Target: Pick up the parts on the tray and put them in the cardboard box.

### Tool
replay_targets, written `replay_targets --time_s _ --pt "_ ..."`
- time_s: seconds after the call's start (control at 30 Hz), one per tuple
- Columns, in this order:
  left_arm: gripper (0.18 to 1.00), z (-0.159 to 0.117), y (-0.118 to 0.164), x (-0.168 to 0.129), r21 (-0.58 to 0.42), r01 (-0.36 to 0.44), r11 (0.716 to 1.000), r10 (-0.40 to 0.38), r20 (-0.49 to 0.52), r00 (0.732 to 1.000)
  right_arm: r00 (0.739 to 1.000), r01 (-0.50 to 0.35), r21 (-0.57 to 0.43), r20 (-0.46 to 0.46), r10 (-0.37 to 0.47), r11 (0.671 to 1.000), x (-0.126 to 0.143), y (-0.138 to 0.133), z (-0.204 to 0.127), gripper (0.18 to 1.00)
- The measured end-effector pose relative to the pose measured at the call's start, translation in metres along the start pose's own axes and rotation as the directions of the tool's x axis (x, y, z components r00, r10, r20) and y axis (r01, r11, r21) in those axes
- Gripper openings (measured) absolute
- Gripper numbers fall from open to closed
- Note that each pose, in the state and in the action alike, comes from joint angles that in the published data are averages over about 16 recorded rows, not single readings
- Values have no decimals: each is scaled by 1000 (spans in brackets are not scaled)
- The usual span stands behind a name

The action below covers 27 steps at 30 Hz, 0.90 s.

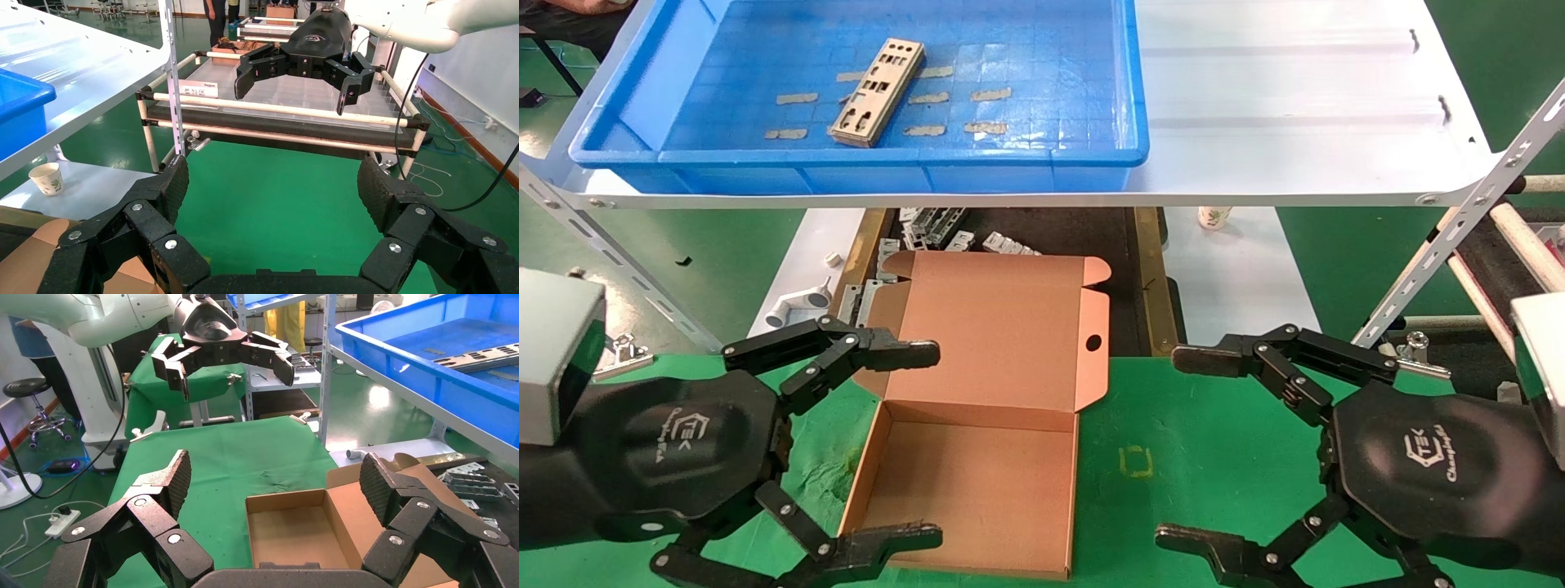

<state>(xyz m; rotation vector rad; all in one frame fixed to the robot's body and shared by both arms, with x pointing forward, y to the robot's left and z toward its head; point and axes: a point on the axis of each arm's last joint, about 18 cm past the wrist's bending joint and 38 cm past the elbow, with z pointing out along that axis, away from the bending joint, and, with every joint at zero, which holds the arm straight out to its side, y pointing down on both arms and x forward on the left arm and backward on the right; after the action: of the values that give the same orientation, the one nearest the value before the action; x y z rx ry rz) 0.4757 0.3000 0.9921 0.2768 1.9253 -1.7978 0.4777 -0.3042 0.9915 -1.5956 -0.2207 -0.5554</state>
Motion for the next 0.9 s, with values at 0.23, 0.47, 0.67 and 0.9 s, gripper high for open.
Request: replay_targets --time_s 0.23,0.47,0.67,0.9 --pt "1001 0 0 0 0 0 1000 0 0 1000 1000 0 0 0 0 1000 0 0 0 1001" --pt "1001 0 0 0 0 0 1000 0 0 1000 1000 0 0 0 0 1000 0 0 0 1001" --pt "1001 0 0 0 1 0 1000 0 1 1000 1000 0 0 0 0 1000 0 0 0 999" --pt "1001 2 -5 -11 25 -6 1000 5 39 999 1000 0 0 0 0 1000 0 0 0 984"
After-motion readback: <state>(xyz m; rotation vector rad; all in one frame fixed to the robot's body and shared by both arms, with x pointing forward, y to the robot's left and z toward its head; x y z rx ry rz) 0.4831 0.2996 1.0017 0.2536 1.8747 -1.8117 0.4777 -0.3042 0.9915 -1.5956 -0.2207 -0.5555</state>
